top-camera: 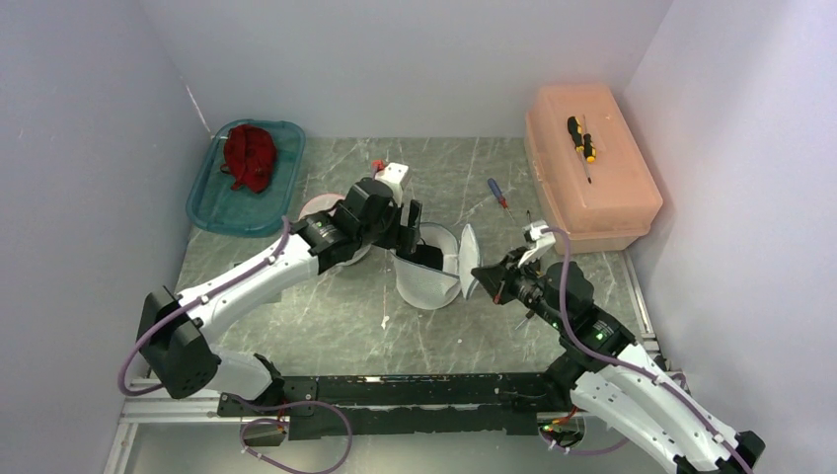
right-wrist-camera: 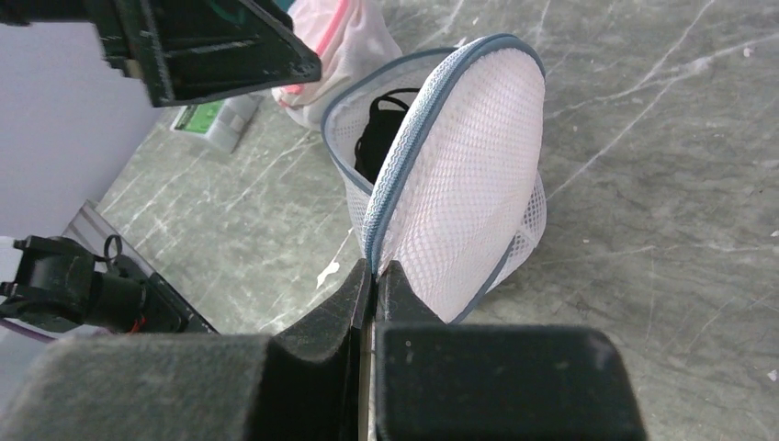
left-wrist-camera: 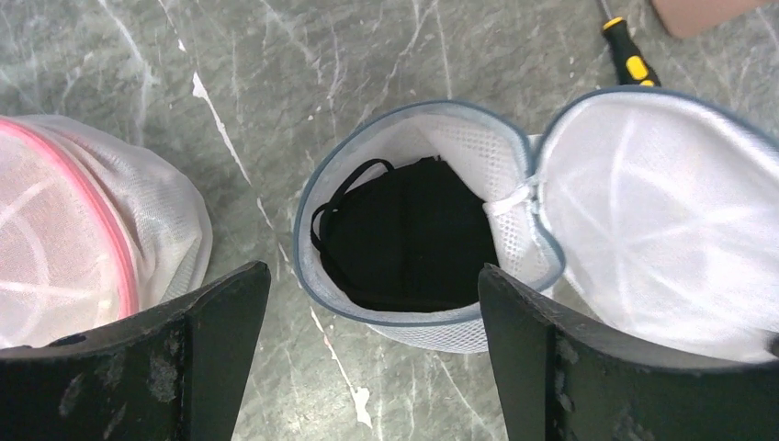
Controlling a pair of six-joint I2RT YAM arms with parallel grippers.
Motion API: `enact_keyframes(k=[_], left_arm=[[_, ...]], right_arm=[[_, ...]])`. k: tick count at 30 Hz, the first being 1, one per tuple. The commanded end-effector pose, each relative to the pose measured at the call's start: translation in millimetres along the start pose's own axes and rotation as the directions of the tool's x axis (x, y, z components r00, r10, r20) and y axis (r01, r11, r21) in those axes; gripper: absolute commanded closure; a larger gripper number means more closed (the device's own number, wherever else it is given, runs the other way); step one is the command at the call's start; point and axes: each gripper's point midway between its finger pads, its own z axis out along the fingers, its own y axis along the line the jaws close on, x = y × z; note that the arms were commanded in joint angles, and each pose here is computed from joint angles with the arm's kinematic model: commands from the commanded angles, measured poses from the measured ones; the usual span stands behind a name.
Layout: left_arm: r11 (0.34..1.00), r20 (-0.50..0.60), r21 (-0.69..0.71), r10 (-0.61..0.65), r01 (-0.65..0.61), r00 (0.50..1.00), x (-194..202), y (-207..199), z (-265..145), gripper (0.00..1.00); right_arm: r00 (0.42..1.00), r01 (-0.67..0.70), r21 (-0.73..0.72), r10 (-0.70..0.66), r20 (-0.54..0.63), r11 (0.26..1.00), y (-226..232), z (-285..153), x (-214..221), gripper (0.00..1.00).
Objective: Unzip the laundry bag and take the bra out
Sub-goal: Open the laundry bag at the center of the board.
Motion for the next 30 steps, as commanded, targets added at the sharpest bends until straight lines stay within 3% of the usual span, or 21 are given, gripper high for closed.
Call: enact_keyframes(k=[1,12,15,18,21,30], left_arm=[[0.999,-0.066,-0.032,-0.031,0.029,0.997,14.1,14.1,13.6,0.12],[0.996,-0.215,-0.033,-0.091,0.086,0.972,53.5,30.8,54.1,0.27],[0.995,-0.236,-0.023,-0.101,0.099,0.966,59.8,30.8,59.3,0.44],[0.993,-0.228,-0.024,-0.116,0.113,0.967,59.3,30.6,60.1,0.72],[0.991,-0.176,-0.019,-0.132,0.131,0.975,46.8,29.2,53.2,0.96],[0.981,0.152,-0.065,-0.17,0.182,0.974,-38.2,39.8,4.9,0.97]], right_arm=[[0.995,0.031,-0.054,-0.026,0.093,0.998,11.8,-9.8,-22.5,1.0],[0.99,0.051,-0.108,-0.036,0.136,0.993,18.2,-24.5,-22.9,1.0],[0.987,0.051,-0.127,-0.03,0.161,0.991,21.6,-24.1,-26.7,1.0],[0.977,0.049,-0.163,-0.014,0.213,0.985,30.0,-22.4,-38.8,1.0],[0.965,0.057,-0.199,-0.003,0.262,0.978,40.0,-17.7,-54.2,1.0],[0.938,0.116,-0.28,-0.013,0.345,0.953,81.5,18.5,-125.6,1.0]])
